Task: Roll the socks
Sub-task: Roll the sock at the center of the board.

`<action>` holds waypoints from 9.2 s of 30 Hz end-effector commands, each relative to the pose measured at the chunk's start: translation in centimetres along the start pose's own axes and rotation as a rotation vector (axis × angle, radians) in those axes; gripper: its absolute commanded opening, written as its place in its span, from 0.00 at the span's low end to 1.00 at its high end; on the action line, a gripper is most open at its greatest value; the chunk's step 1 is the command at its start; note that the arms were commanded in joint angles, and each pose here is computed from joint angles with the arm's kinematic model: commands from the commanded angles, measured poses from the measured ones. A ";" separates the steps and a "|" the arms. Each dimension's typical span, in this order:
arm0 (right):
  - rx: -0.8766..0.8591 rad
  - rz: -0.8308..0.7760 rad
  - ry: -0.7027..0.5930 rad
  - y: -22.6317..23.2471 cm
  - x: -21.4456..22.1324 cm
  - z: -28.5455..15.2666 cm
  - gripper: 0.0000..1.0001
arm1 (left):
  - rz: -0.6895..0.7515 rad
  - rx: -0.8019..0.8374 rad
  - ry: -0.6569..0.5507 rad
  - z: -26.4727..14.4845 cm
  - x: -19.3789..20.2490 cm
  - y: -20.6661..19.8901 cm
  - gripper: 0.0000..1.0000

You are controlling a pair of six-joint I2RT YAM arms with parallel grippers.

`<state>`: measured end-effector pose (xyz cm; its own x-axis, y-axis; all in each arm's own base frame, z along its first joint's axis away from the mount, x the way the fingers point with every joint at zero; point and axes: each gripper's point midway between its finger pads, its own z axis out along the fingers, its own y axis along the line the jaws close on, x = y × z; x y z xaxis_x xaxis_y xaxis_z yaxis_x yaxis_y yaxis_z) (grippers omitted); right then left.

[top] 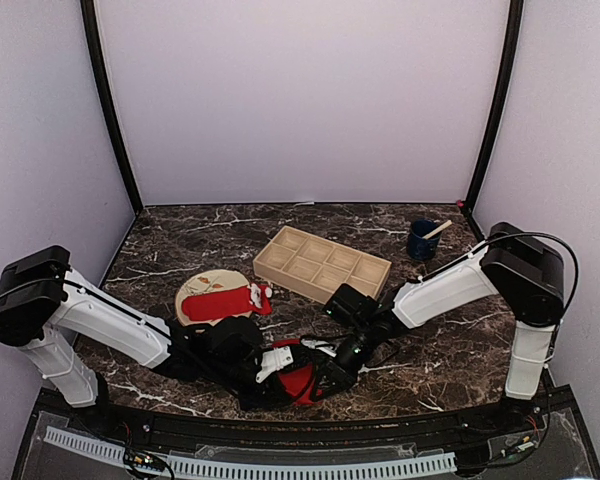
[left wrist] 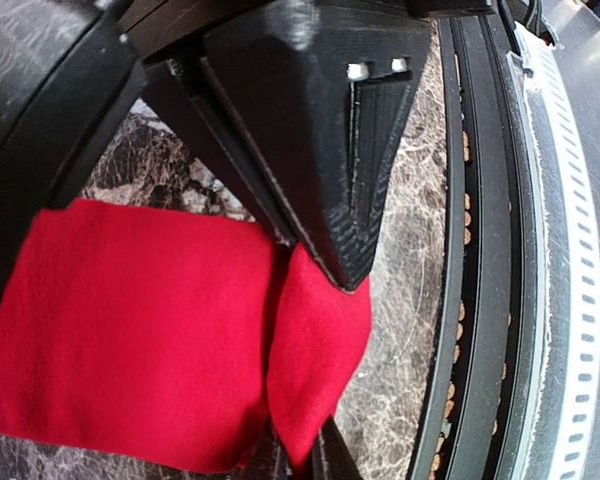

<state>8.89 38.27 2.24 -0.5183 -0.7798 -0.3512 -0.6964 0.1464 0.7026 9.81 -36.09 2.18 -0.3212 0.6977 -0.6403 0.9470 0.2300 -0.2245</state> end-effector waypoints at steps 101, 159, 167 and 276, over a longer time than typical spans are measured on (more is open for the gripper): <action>0.403 -0.610 -0.167 3.5 -1.5 2.8 0.36 | -0.506 0.470 0.079 -1.3 3.8 -2.2 0.13; 0.025 -0.105 -0.049 1.9 -1.9 2.1 0.00 | -0.322 0.040 -0.201 -5.6 0.6 2.1 0.45; -0.026 -0.037 -0.034 1.7 -2.1 1.9 0.00 | -0.217 0.018 -0.186 -4.9 0.4 0.9 0.47; 0.470 -0.578 -0.248 4.1 -2.5 -0.6 0.38 | -0.570 0.441 0.008 -2.4 2.6 -1.6 0.20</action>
<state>7.41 39.58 5.38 -0.1564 -0.6842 -0.7123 -0.9860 0.0661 0.1530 8.00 -33.05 2.40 -0.7556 0.5444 -0.3641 0.5751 0.2853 -0.7667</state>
